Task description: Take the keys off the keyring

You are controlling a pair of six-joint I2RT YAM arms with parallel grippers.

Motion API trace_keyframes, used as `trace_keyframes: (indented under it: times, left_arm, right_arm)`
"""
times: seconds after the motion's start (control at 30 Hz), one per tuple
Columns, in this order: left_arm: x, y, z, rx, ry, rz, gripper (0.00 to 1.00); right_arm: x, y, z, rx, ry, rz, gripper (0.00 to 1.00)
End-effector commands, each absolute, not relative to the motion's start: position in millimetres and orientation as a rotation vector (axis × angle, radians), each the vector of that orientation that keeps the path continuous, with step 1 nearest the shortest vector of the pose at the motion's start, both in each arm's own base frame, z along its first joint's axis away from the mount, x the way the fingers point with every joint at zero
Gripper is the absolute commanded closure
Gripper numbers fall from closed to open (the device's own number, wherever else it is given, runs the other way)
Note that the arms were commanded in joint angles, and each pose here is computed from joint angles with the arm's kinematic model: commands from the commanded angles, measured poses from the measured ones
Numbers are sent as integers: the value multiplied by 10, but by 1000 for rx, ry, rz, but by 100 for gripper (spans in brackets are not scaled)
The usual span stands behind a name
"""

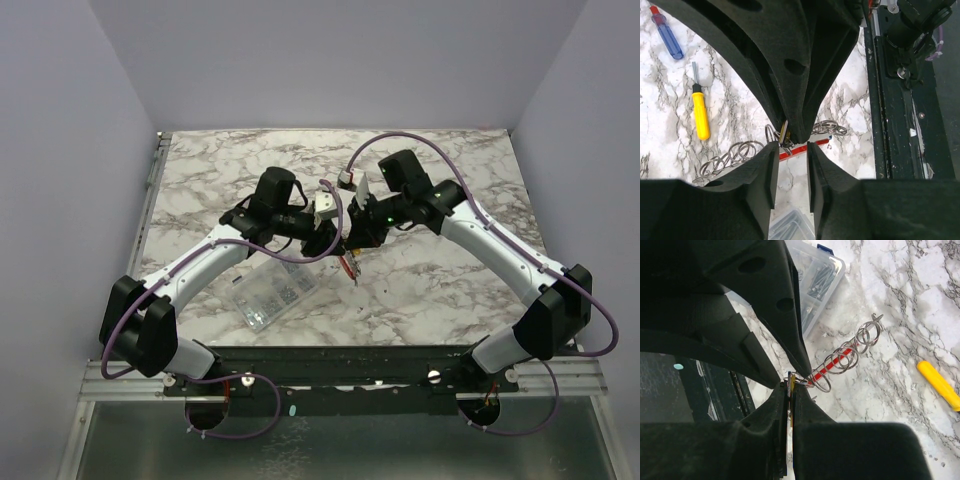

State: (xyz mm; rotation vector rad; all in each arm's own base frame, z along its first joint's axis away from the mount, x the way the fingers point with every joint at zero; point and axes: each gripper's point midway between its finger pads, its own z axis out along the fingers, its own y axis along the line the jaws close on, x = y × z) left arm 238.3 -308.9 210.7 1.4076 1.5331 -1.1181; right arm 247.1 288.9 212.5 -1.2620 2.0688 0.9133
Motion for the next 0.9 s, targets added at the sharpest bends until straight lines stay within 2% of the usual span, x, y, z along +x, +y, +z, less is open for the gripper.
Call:
trace_keyframes:
  times: [0.0, 0.23, 0.33, 0.5, 0.7, 0.87]
  left_arm:
    - [2421, -3100, 2049, 1397, 1541, -1098, 68]
    - [2445, -3092, 2020, 1385, 1555, -1085, 62]
    - [2458, -3093, 2014, 1383, 1558, -1079, 63]
    - [2477, -3095, 2017, 1377, 1561, -1073, 75]
    - [2499, -3089, 2034, 1367, 1566, -1060, 99]
    - [2519, -3087, 2099, 1345, 1571, -1065, 100]
  right_arm:
    - [2529, 2972, 2301, -1241, 2010, 957, 99]
    - [2535, 2961, 2326, -1233, 2008, 963, 100]
    - [2535, 2953, 2318, -1231, 2011, 962, 100]
    - [2531, 2942, 2325, -1228, 2009, 967, 99]
    - [2544, 2917, 2328, -1216, 2015, 967, 99]
    - [2557, 2873, 2288, -1209, 2028, 956, 99]
